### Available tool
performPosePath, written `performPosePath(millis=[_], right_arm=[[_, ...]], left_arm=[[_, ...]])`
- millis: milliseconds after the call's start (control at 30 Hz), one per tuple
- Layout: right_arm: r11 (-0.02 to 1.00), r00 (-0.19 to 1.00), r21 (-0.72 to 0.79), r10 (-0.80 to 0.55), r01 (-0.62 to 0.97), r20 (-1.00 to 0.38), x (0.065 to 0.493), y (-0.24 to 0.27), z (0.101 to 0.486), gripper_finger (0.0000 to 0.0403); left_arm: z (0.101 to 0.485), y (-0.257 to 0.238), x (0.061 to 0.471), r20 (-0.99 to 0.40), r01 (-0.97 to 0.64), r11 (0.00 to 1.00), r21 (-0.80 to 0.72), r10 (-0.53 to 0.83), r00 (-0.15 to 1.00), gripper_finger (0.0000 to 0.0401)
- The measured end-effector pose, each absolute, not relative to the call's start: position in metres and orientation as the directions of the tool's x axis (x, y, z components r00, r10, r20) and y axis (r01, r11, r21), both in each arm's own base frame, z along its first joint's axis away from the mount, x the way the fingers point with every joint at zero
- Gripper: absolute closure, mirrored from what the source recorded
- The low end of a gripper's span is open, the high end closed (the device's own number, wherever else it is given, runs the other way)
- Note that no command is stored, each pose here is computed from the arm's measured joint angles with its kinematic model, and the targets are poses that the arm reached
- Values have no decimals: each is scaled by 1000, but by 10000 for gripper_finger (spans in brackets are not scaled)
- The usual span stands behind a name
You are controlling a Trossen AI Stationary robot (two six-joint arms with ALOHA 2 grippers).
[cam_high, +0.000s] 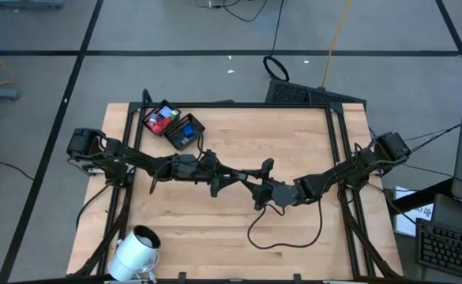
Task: Pick & Place Office items
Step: Put the black timer into the bottom black bin
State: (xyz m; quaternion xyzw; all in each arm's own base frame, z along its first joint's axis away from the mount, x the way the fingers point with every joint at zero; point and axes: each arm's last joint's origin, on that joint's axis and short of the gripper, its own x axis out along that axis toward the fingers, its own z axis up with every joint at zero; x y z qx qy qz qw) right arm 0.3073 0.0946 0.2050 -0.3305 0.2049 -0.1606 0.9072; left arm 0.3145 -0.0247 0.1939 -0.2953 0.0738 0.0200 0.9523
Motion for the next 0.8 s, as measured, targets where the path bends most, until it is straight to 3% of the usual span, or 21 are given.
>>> performPosePath(millis=[167, 567, 800], right_arm=[[730, 865, -665, -425, 154, -266, 307, 95, 205, 236], [733, 865, -662, -426, 156, -267, 307, 95, 205, 236], [730, 860, -662, -437, 170, -262, 307, 94, 206, 236]], left_arm=[[194, -25, 314, -153, -82, 825, -559, -5, 988, 189], [194, -24, 314, -153, -82, 839, -537, -2, 988, 314], [196, -17, 315, -124, -77, 864, -498, 17, 992, 334]])
